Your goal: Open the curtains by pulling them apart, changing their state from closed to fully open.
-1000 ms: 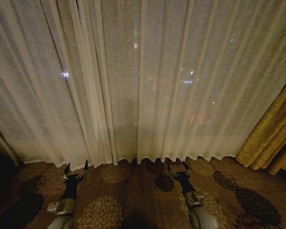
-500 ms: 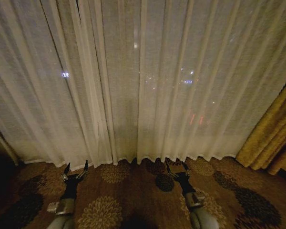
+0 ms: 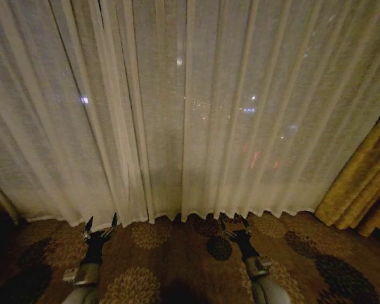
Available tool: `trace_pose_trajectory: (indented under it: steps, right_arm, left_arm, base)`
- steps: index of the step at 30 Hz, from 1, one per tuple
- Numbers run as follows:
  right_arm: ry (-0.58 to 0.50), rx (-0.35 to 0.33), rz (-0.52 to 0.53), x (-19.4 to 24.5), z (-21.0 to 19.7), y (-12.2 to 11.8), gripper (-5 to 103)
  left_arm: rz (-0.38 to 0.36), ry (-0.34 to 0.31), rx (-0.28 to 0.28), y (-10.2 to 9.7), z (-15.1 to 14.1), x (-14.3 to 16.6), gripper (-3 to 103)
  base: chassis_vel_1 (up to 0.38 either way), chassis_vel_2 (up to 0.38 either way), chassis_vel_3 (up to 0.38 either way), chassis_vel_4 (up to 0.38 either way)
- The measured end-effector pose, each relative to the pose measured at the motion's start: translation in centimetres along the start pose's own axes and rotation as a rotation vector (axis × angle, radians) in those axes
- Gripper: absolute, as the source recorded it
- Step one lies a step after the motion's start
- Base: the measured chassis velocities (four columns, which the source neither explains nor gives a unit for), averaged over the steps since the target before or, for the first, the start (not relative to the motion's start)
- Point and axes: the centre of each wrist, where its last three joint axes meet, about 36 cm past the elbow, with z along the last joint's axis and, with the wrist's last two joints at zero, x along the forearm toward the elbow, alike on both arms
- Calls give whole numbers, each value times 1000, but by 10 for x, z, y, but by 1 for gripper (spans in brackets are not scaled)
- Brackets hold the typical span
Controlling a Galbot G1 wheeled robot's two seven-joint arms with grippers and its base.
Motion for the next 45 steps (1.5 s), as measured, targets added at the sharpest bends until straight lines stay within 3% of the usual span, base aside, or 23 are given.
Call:
trace_pose_trajectory:
  steps: [33, 45]
  right_arm:
    - [-13, -29, 5, -10, 17, 15, 100]
    - [-8, 6, 45, -40, 19, 26, 100]
  left_arm:
    - [0, 0, 0, 0, 0, 0, 100]
    - [0, 0, 0, 0, 0, 0, 100]
  base:
    - [-327, 330, 337, -337]
    - [-50, 59, 55, -41]
